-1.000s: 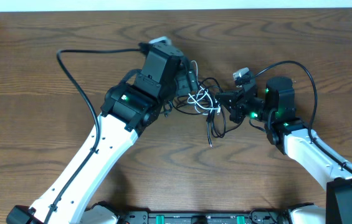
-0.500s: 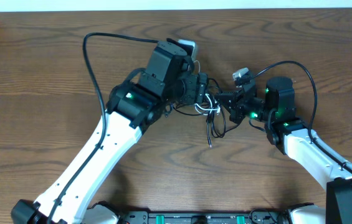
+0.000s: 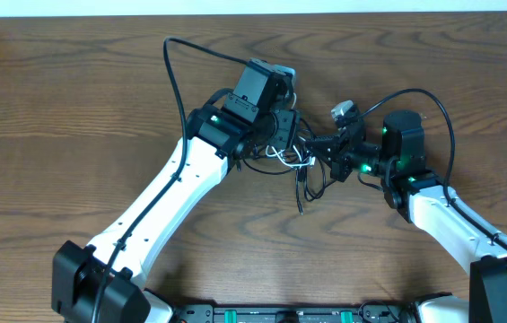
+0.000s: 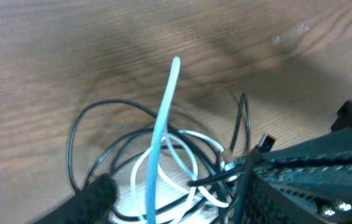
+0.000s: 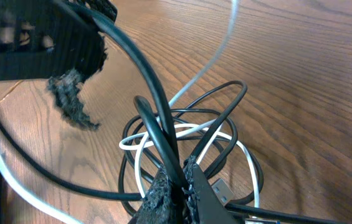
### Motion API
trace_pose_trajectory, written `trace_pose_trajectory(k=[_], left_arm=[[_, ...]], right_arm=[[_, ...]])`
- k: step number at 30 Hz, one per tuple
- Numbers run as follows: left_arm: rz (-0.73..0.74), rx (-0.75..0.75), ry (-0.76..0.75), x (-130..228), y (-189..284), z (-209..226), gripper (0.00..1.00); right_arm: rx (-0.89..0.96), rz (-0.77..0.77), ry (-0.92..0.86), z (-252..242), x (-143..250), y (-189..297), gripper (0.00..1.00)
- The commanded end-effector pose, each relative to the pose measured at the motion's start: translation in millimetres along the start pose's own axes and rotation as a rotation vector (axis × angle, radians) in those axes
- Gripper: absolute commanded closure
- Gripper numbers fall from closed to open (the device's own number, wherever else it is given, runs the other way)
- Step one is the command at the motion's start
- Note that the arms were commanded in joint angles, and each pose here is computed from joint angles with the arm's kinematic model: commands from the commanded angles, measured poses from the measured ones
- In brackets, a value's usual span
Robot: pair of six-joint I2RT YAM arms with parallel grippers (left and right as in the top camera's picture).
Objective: Untangle cables
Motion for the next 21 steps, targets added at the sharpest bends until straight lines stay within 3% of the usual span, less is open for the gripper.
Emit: trace_pose_trajectory(k=[1,5,7,9,13,14,18,21], left_arm=[[-0.001,0.005,-0.011,0.6,0.3,-1.5,0.57],[0.002,0.004,-0.011,1.3,0.3,-1.3,0.73],[-0.001,-0.012,-0.010,0.8,0.3,1.4,0.87],[-0.001,-0.014,-0.010,0.8,0.3,1.7,0.92],[-0.003,-0.021,-0.010,0.5,0.3,3.0,0.92],[-0.005,-0.036,-0.010,0.3,0.4,5.2,0.92],[-0.003,-0.072,-0.009,1.0,0.7,11.4,0.92],[-0.002,-0.072,-0.009,1.3,0.7,11.5,0.92]], right_arm=[[-0.024,-0.006,0.023,1.7,-3.3,0.4,0.99],[-0.024,-0.006,0.023,1.7,-3.3,0.4,0.99],[-0.024,-0.006,0.023,1.7,-3.3,0.4,0.99],[-0.024,-0.006,0.023,1.7,-3.3,0.4,0.99],[-0.023,-0.006,0.022,1.5,-3.2,0.5,0.98],[-0.023,-0.006,0.022,1.5,-3.2,0.5,0.88],[-0.023,-0.005,0.021,1.5,-3.0,0.5,0.26],[-0.022,-0.005,0.021,1.5,-2.9,0.5,0.18]])
Point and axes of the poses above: each gripper's point midway between its finger pads, its own y axis back along the fingers, its own z axis along the line the jaws close on, x = y × z, the point moved 1 cm from there along y, back along the fingers, and after that the axes turned 2 degrees about -y, right-handed, at the moved point
